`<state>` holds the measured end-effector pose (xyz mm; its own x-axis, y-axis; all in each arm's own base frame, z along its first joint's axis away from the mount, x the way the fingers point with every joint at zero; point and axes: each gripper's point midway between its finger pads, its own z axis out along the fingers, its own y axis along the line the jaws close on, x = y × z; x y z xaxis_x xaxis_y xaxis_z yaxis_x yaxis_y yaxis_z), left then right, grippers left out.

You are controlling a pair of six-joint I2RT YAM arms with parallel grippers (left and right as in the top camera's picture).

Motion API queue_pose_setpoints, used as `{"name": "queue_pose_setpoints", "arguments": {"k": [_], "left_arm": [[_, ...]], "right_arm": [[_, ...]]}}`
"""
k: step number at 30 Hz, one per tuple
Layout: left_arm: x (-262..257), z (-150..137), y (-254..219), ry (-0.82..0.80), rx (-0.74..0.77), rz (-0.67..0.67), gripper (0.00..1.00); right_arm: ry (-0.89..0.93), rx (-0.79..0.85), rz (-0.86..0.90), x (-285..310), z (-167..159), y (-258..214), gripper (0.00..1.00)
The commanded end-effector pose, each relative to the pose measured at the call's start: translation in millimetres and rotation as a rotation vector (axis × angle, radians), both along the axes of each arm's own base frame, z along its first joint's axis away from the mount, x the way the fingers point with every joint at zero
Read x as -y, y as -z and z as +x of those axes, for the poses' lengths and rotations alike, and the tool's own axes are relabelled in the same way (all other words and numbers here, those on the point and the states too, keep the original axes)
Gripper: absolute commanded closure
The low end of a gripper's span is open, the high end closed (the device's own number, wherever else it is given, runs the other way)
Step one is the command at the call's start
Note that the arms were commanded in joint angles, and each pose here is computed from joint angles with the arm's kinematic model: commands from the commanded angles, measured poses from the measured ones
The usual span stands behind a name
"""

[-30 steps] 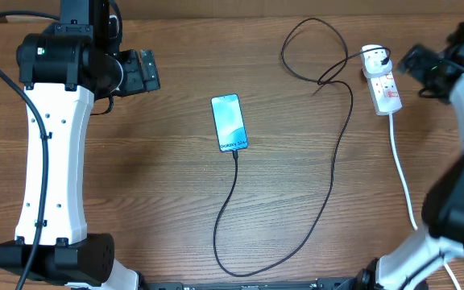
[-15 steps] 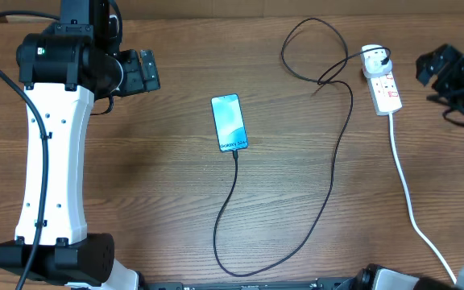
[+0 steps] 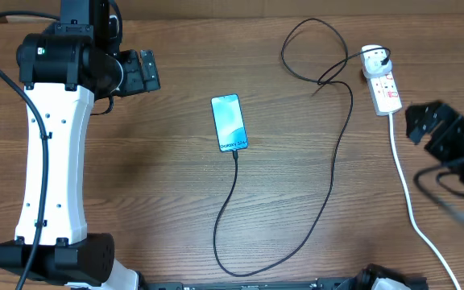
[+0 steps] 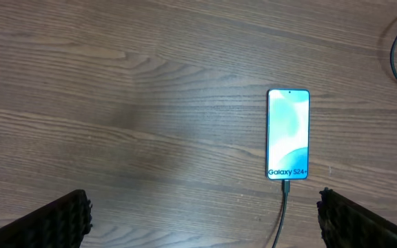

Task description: Plug charger to phone and switch on socket

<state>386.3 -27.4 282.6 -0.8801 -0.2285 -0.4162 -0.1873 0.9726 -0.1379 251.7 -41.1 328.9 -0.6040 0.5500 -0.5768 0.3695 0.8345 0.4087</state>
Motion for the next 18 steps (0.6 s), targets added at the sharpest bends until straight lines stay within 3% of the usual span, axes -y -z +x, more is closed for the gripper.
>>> {"name": "queue_pose_setpoints", "arguments": {"k": [1,8,18], "left_arm": [[2.0,0.5,3.5,-0.001,-0.011,-0.009,0.00],[2.0,0.5,3.5,-0.001,-0.011,-0.009,0.00],[2.0,0.4,3.6,-0.001,-0.011,-0.009,0.01]], "right_arm": [[-0.005,0.001,-0.003,-7.7,-21.1,5.8,0.00],[0.000,-0.153,0.057,-19.4,-53.6,29.7,0.00],[0.000,-0.177,0.065,-18.7,-51.9,33.9,0.00]]}}
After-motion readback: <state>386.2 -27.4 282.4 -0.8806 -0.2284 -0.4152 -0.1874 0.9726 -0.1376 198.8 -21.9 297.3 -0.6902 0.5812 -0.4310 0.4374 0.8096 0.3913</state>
